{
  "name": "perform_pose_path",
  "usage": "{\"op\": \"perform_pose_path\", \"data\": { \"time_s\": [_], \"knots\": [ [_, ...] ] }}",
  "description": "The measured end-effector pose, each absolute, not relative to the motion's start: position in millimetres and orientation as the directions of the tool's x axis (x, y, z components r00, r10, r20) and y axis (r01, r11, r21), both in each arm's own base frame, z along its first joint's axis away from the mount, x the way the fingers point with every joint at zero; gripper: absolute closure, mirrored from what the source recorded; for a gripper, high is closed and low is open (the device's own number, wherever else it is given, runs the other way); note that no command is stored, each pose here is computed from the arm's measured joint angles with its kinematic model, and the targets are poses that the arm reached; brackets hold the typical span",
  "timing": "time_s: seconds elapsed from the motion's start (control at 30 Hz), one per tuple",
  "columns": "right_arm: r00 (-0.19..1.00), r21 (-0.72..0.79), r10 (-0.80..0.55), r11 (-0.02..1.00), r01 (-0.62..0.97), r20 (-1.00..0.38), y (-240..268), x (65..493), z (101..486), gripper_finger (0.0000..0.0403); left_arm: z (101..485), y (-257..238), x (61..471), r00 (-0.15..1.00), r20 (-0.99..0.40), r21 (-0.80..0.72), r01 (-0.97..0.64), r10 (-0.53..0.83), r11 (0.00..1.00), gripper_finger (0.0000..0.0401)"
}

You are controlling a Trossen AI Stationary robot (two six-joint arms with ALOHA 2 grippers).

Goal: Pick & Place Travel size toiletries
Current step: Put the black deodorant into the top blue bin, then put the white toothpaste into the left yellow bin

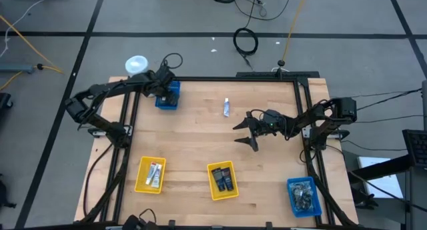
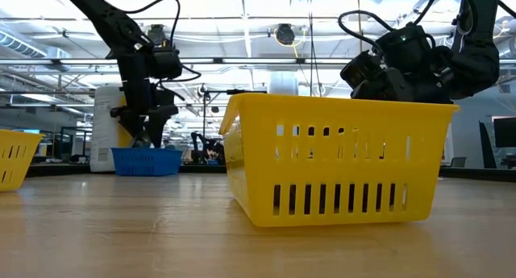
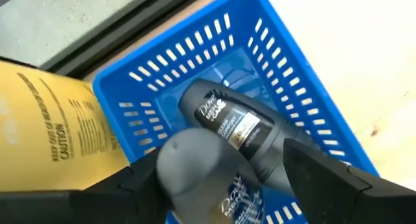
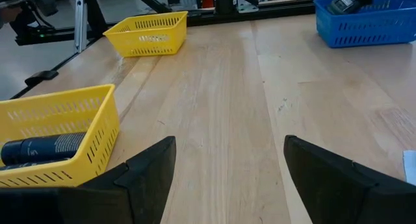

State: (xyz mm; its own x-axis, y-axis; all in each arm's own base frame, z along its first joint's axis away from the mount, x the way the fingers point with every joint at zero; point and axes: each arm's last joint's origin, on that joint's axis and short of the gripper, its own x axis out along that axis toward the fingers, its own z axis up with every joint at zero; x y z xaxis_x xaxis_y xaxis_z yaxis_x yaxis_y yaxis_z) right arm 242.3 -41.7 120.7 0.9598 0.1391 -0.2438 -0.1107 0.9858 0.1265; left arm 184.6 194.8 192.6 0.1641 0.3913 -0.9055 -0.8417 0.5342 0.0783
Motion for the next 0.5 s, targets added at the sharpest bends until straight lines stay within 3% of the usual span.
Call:
{"op": "perform_pose_path", "data": {
  "time_s": [0.27,0.5],
  "knots": [
    [0.960,0.127,0.139,0.986,-0.111,-0.244,-42,242,121,0.0124,215,199,192,0.180,-0.897,0.106,-0.799,0.403,0.592,0.0148],
    [0.960,0.126,0.139,0.986,-0.111,-0.244,-42,242,121,0.0124,224,200,196,0.192,-0.891,0.105,-0.795,0.412,0.598,0.0199]
  ]
}}
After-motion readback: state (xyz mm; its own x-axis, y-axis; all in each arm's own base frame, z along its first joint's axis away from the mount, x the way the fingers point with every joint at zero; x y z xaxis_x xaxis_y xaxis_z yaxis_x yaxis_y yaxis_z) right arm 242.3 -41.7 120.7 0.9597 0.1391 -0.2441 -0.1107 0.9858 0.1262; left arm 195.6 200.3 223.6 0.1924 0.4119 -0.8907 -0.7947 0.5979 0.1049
